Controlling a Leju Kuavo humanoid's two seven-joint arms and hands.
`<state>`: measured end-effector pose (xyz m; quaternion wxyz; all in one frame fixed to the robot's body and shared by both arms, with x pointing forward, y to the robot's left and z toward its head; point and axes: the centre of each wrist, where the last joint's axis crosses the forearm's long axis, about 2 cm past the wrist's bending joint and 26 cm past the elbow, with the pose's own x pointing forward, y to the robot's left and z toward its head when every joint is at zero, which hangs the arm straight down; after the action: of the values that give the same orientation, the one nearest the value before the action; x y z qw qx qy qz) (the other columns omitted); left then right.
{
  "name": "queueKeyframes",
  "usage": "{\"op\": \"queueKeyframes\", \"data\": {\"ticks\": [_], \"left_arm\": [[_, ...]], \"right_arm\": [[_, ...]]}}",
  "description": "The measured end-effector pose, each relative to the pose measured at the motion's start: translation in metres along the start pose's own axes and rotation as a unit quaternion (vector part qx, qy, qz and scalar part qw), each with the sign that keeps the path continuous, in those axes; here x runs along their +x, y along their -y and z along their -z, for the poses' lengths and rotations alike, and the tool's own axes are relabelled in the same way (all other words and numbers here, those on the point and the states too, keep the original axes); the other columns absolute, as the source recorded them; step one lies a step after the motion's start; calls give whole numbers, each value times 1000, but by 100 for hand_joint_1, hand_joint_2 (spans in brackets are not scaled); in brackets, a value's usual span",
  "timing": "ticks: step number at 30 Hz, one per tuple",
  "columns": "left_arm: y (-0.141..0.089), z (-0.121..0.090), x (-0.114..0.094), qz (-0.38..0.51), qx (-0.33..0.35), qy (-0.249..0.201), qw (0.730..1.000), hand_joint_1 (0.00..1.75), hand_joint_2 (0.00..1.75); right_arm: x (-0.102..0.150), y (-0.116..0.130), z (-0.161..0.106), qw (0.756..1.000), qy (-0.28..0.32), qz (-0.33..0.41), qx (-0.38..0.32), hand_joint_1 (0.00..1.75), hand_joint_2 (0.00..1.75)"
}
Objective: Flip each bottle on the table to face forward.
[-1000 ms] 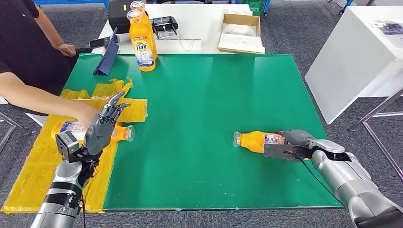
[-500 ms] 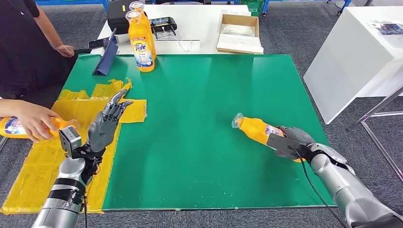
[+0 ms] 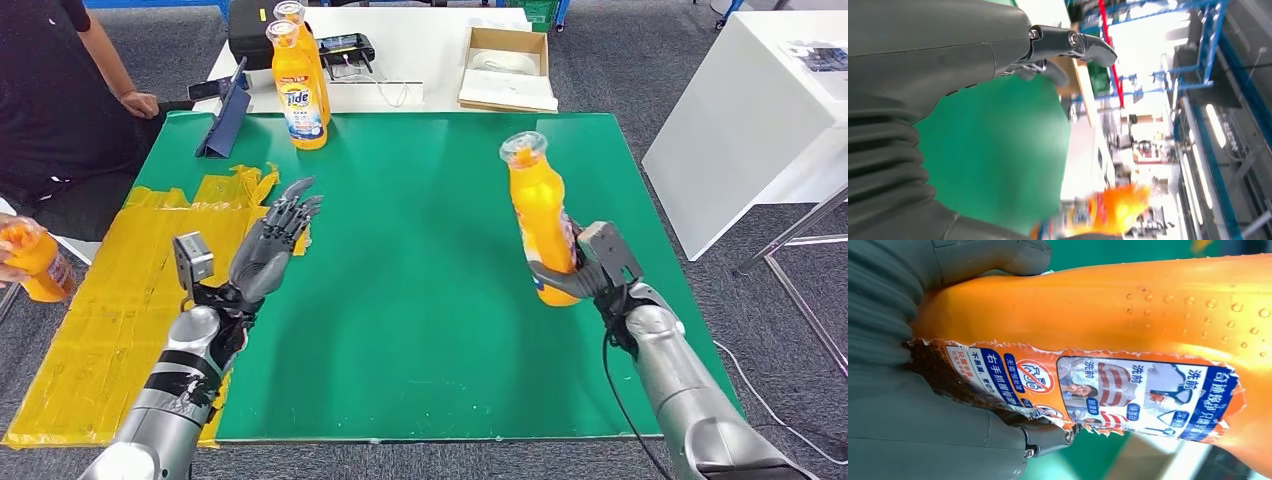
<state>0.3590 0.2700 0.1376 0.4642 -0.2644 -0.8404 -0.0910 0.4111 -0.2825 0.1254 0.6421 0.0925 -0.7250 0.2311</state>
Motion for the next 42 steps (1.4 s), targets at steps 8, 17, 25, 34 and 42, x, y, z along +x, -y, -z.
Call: {"op": "queueKeyframes", "data": {"ticks": [8,17,25,34,42], "left_arm": [[37,16,-11,-78,5,-18,997,0,175],[47,12,-15,-108,5,-27,994,0,175],[52,11,-15,-116,1,-29,993,0,175],[58,9,-18,-131,1,-36,991,175,175],[61,1,-21,-140,7,-40,989,175,175]], "right_arm": [[45,-94,46,996,56,-24,63,175,175],[64,-176,53,983,74,-59,157,175,175],[67,-202,51,976,76,-70,189,175,175],[61,-229,46,972,60,-84,212,175,175],[54,-236,43,971,45,-87,219,175,175]]}}
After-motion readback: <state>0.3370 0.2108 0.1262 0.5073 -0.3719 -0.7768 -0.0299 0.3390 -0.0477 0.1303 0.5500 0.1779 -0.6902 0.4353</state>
